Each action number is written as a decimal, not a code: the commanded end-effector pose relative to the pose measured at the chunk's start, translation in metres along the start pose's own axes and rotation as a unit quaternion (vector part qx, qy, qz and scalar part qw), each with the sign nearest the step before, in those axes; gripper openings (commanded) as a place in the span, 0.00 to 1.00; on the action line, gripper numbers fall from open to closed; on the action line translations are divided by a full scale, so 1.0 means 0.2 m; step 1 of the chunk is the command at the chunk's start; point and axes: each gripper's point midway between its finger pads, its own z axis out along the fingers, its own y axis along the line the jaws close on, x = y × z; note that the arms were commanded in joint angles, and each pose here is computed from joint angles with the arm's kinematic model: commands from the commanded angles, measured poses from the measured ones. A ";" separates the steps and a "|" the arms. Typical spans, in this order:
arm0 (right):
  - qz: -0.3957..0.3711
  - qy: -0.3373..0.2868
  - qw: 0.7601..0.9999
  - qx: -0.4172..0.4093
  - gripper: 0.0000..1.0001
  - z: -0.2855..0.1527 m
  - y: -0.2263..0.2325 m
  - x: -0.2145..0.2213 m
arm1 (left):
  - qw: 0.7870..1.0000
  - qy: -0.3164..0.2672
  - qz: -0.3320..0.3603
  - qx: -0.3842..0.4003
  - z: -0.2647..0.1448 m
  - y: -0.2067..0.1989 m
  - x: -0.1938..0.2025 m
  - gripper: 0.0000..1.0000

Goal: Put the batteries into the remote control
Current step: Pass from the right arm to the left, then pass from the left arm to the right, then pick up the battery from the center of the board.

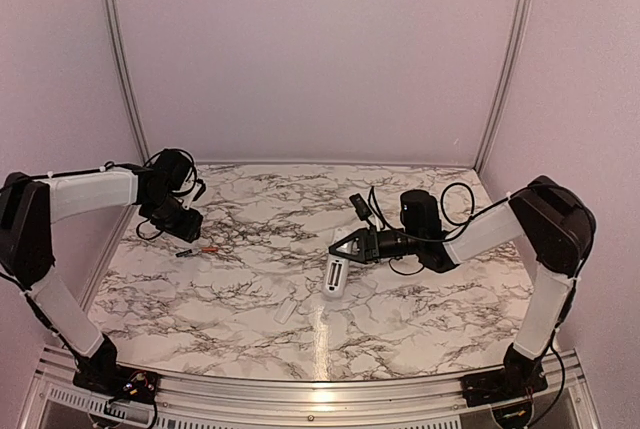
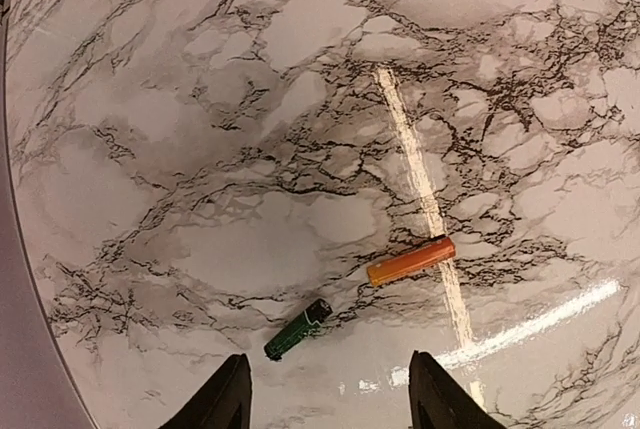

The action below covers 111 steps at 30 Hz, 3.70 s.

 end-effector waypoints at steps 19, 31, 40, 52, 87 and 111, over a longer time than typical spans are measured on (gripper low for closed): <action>0.051 -0.085 0.995 0.009 0.00 0.03 -0.05 -0.20 | 0.931 -0.214 0.096 0.279 -0.40 -1.37 -0.26 0.87; 0.053 -0.099 0.994 0.003 0.00 0.04 0.01 -0.22 | 0.942 -0.191 0.116 0.250 -0.27 -1.61 -0.26 0.85; 0.056 -0.103 0.993 -0.007 0.00 0.05 0.04 -0.22 | 0.953 -0.165 0.115 0.228 -0.17 -1.62 -0.24 0.75; 0.061 -0.100 0.993 -0.019 0.00 0.05 0.08 -0.22 | 0.959 -0.150 0.119 0.211 -0.11 -1.60 -0.22 0.52; 0.060 -0.038 0.997 -0.016 0.20 0.02 0.08 -0.11 | 0.934 -0.151 0.245 0.213 -0.19 -1.54 -0.14 0.26; 0.049 -0.044 0.997 -0.029 0.00 -0.07 0.05 -0.09 | 0.970 0.017 0.237 0.059 0.00 -0.61 -0.10 0.87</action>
